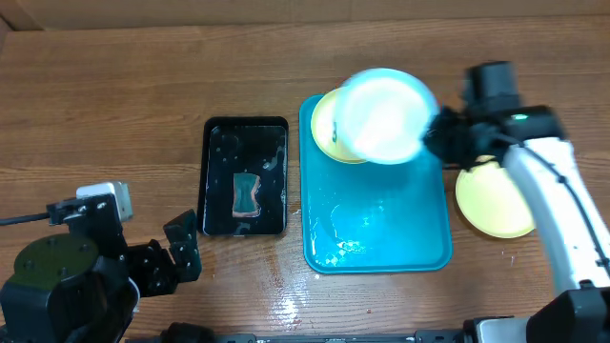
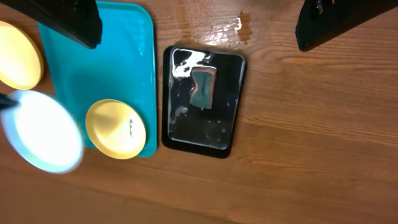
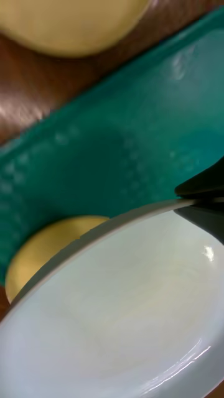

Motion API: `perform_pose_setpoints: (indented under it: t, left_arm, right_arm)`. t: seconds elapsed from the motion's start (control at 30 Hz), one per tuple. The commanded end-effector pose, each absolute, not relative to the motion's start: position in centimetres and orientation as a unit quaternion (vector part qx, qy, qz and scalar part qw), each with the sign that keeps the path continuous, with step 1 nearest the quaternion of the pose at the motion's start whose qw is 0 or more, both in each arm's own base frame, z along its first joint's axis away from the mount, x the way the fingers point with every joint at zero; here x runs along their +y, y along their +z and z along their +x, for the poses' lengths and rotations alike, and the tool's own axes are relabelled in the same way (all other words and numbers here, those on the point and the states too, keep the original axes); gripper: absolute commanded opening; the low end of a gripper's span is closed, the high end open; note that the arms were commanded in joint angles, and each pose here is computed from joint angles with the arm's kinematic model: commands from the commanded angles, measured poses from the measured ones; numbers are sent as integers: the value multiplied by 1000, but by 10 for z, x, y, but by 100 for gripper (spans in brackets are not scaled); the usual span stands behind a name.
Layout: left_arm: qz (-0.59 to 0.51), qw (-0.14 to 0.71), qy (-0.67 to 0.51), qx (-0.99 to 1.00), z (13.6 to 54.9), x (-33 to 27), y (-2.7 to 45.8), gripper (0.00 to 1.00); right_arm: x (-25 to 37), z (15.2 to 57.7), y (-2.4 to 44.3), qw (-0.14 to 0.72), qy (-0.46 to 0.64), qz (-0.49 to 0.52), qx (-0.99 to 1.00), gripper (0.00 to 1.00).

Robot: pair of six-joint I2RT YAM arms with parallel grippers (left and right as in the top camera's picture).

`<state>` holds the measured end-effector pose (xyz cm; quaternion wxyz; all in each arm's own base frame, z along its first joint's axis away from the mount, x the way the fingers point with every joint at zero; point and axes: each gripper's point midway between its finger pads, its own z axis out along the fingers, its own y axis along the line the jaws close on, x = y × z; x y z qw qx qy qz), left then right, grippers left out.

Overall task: Clean dirty plates on tray and stack at the side
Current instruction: 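Carry the light-blue plate right and set it on the yellow plate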

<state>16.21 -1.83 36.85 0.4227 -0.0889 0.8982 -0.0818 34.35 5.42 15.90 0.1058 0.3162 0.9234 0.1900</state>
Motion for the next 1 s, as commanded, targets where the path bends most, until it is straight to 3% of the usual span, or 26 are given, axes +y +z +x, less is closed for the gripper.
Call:
perform_pose_setpoints:
  t: [0.0, 0.27, 0.5, 0.7, 0.73, 0.77, 0.8, 0.87, 0.97]
  left_arm:
    - [-83, 424, -67, 899, 164, -15, 369, 100]
    - [-83, 424, -67, 899, 164, -15, 369, 100]
    - [-83, 424, -67, 899, 164, -15, 369, 100]
    - [-83, 424, -67, 899, 164, -15, 369, 100]
    - [-83, 424, -67, 899, 164, -15, 369, 100]
    - [-83, 424, -67, 899, 164, -15, 369, 100]
    - [-83, 424, -67, 899, 164, -15, 369, 100]
    - [-83, 424, -67, 899, 164, -15, 369, 100]
    - [-83, 424, -67, 899, 164, -15, 369, 100]
  right_arm:
    - [4, 336, 168, 119, 168, 367, 907, 4]
    - [-125, 274, 146, 87, 30, 523, 848, 4]
    - [-144, 226, 98, 25, 22, 566, 824, 4]
    - [-131, 230, 84, 23, 52, 532, 845, 4]
    - [-131, 229, 84, 23, 50, 533, 844, 12]
    - [-131, 229, 84, 23, 50, 533, 844, 28]
    - [-131, 229, 84, 23, 51, 533, 844, 37]
    - [-129, 229, 86, 20, 51, 531, 845, 45]
    - [-121, 240, 97, 35, 79, 490, 868, 46]
